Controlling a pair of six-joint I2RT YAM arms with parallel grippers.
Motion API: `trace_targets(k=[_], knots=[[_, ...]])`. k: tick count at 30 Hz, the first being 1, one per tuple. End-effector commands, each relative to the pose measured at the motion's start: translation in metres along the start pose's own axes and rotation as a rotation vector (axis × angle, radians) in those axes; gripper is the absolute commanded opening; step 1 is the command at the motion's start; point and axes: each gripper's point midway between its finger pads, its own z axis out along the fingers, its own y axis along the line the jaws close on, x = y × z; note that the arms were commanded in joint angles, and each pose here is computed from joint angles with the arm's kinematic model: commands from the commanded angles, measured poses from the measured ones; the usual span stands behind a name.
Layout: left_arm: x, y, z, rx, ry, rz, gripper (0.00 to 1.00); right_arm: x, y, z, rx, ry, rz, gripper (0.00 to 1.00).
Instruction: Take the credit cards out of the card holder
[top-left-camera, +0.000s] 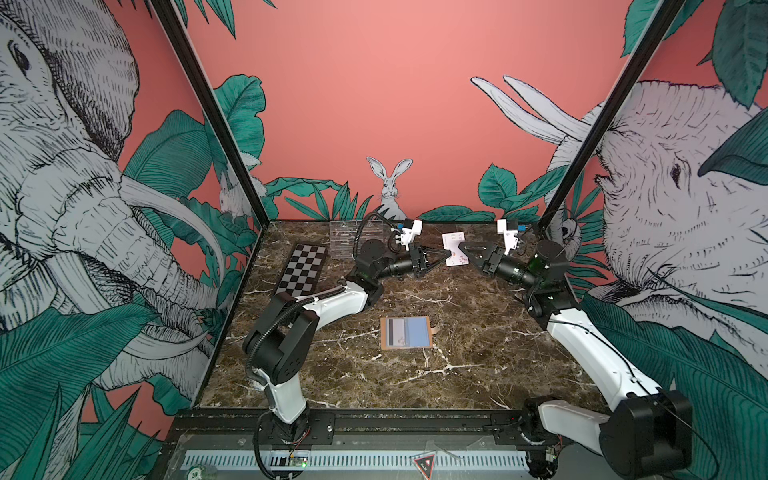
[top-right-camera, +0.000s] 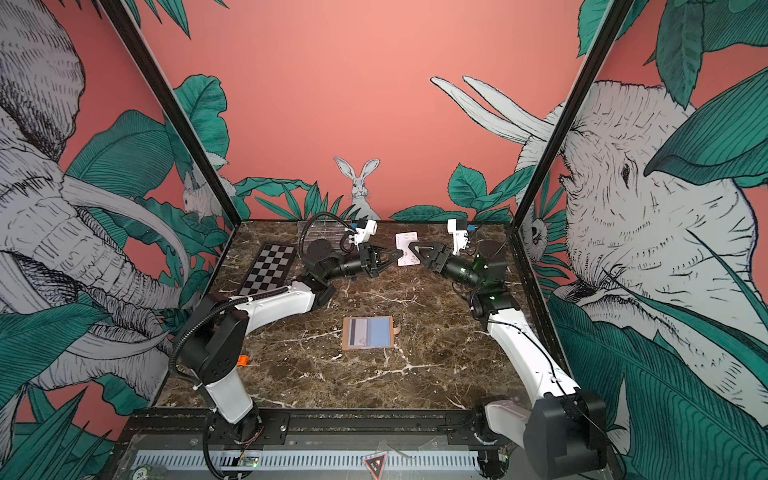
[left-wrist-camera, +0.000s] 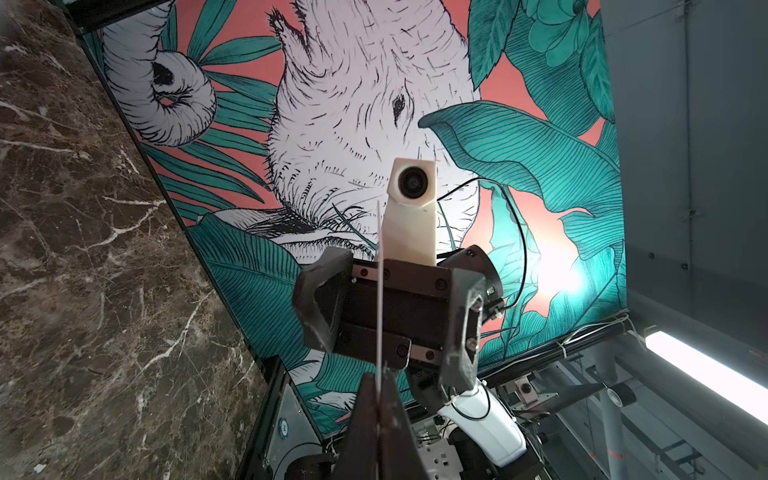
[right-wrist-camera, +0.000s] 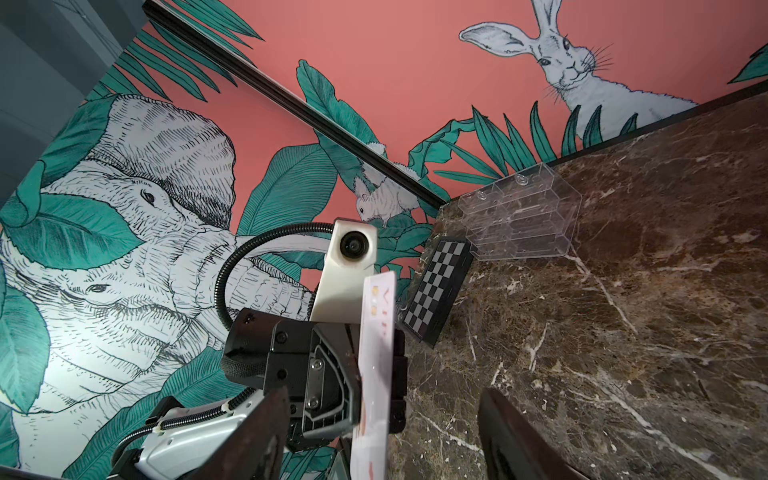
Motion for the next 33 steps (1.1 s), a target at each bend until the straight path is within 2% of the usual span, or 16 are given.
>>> trace_targets(k=[1,7,12,19,20,23,26,28,30,33], knots=[[-0.004,-0.016,0.002,0.045,-0.007,0.028,0.00,-0.003,0.013,-0.001,-0.067,-0.009,-0.028,0.63],[-0.003,-0.006,0.003,0.021,-0.011,0.017,0.00,0.002,0.015,-0.002,-0.083,0.004,-0.004,0.44],[-0.003,0.001,0.002,0.007,-0.012,0.010,0.00,0.004,0.012,-0.003,-0.075,0.003,0.008,0.33],[0.000,0.003,0.001,0.006,-0.011,0.011,0.00,0.007,0.009,-0.002,-0.075,0.017,0.022,0.00],[0.000,0.003,0.000,0.012,-0.014,0.019,0.05,0.007,0.008,-0.002,-0.070,0.018,0.026,0.00],[-0.004,0.014,-0.007,-0.027,-0.029,0.029,0.39,0.010,0.008,-0.004,-0.059,0.023,0.031,0.00],[-0.025,0.017,-0.031,-0.056,-0.106,0.058,0.74,0.014,0.007,-0.008,-0.034,0.032,0.014,0.00],[-0.042,0.018,-0.053,-0.095,-0.168,0.097,0.89,0.018,0.006,-0.012,-0.007,0.039,-0.001,0.00],[-0.055,0.021,-0.077,-0.187,-0.216,0.170,0.96,0.022,0.006,-0.016,0.010,0.042,-0.012,0.00],[-0.068,0.040,-0.118,-0.472,-0.242,0.279,0.99,0.027,0.004,-0.020,0.028,0.049,-0.016,0.00]])
